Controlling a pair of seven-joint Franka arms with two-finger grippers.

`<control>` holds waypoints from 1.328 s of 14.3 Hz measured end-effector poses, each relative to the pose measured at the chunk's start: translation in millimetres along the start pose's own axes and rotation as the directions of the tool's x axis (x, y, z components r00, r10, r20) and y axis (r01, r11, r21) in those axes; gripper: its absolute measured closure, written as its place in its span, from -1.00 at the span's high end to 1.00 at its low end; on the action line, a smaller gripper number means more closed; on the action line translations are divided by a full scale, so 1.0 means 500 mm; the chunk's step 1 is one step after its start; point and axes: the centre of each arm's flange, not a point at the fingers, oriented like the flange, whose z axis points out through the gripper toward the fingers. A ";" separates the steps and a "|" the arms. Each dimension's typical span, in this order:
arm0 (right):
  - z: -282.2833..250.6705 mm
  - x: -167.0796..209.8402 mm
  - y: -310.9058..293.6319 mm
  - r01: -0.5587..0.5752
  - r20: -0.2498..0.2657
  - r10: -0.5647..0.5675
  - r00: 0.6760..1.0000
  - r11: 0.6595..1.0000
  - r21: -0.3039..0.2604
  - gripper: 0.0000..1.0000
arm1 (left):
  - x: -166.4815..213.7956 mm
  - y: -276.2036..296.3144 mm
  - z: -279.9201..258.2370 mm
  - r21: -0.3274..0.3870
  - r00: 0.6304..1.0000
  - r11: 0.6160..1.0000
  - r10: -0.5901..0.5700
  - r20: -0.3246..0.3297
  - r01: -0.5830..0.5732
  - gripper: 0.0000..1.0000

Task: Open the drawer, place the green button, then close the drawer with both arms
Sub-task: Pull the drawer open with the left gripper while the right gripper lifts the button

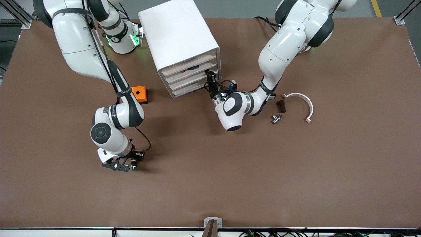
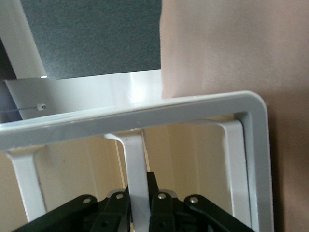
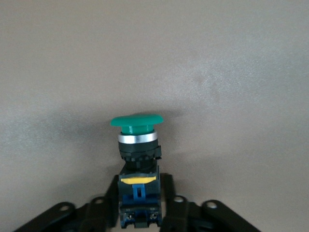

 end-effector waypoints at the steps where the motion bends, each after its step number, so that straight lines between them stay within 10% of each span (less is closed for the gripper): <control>1: -0.001 0.001 -0.001 0.000 0.001 0.000 1.000 1.000 0.000 -0.32 | 0.002 0.000 -0.004 0.000 1.000 1.000 -0.006 0.003 0.006 -0.83; 10: -0.237 -0.031 -0.060 -0.242 0.122 0.248 0.961 0.968 -0.064 -0.32 | 0.071 0.020 -0.173 -0.007 0.986 1.000 -0.027 0.162 0.028 -0.79; 19: -0.360 -0.360 -0.315 -0.584 0.136 0.584 0.800 0.810 -0.045 -0.32 | 0.126 0.032 -0.295 -0.041 0.957 0.999 -0.011 0.291 0.024 -0.58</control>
